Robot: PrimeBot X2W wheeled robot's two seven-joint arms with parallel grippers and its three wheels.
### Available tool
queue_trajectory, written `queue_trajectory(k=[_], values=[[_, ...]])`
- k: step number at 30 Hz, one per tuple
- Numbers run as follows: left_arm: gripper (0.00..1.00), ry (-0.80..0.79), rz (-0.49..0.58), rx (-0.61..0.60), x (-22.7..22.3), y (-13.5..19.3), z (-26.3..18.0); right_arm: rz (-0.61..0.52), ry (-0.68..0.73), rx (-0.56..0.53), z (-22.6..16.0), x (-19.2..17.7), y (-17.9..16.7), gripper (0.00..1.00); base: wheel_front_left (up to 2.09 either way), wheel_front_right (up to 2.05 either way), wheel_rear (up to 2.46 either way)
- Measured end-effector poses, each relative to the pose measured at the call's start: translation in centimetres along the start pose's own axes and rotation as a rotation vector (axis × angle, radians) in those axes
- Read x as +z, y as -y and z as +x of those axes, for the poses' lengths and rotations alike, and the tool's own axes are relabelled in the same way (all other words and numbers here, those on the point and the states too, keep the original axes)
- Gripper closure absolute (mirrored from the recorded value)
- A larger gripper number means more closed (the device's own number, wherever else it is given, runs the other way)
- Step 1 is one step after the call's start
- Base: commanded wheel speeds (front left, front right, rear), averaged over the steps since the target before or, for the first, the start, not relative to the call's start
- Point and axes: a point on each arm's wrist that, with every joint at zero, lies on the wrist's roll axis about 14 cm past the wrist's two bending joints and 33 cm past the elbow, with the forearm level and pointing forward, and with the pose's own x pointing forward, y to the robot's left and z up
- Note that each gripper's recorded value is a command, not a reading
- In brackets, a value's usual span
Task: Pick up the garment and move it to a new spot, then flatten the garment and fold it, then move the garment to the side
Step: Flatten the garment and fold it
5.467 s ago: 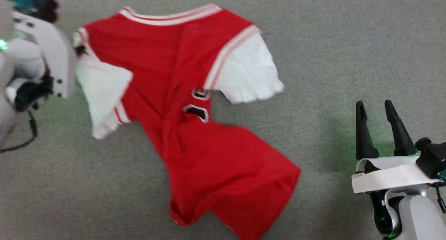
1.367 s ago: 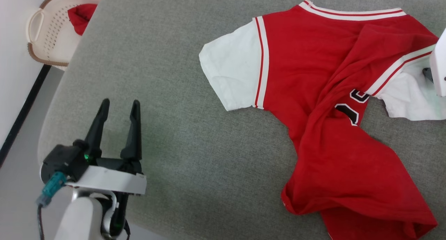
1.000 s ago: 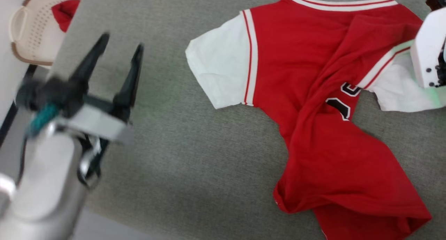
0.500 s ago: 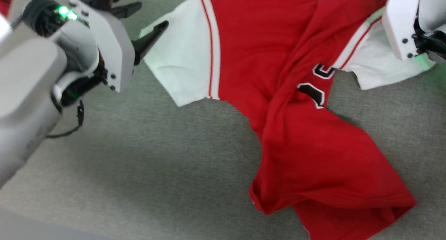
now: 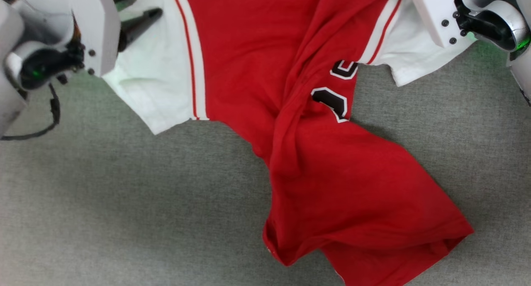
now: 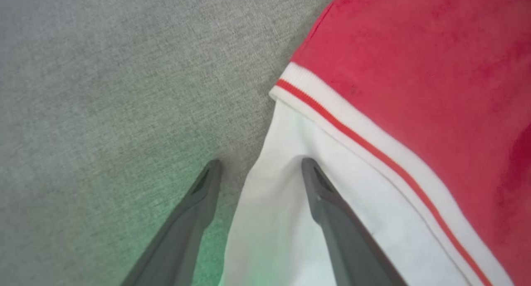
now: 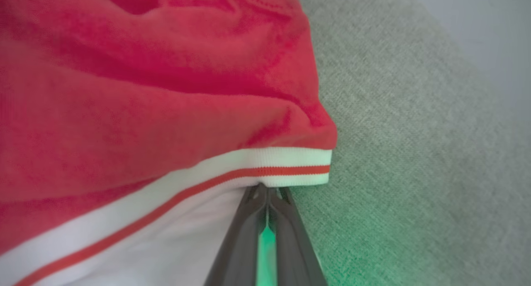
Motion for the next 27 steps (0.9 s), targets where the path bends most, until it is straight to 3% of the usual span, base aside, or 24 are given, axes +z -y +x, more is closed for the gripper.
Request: queue_trajectory(k=[1, 2, 4, 5, 15, 21, 27], values=[[0.00, -0.019, -0.001, -0.006, -0.3, 0.1, 0.3, 0.001, 0.001, 0.005, 0.2, -0.2, -0.1, 1.00, 0.00, 0.00, 0.00], [0.22, -0.032, -0.011, -0.019, -0.5, 0.3, 0.7, -0.001, 0.004, 0.005, 0.3, -0.3, 0.0, 1.00, 0.00, 0.00, 0.00], [0.82, -0.033, -0.025, -0.036, -0.4, 0.6, 1.1, 0.004, 0.009, 0.010, 0.5, -0.3, 0.1, 1.00, 0.00, 0.00, 0.00], [1.00, -0.042, -0.040, -0.048, -0.5, 0.8, 1.3, 0.006, 0.017, 0.013, 0.6, -0.2, 0.2, 1.00, 0.00, 0.00, 0.00], [1.00, 0.038, -0.079, -0.068, 1.1, 1.7, 0.4, 0.026, 0.113, -0.002, -0.5, 1.0, 0.6, 1.00, 0.00, 0.00, 0.00], [1.00, 0.293, -0.108, -0.014, 5.3, 0.4, -2.0, 0.099, 0.316, -0.033, -2.9, 3.5, 1.8, 1.00, 0.00, 0.00, 0.00], [1.00, 0.588, -0.156, 0.024, 11.8, -0.3, -6.5, 0.174, 0.586, -0.217, -9.7, 8.1, 8.4, 1.00, 0.00, 0.00, 0.00]])
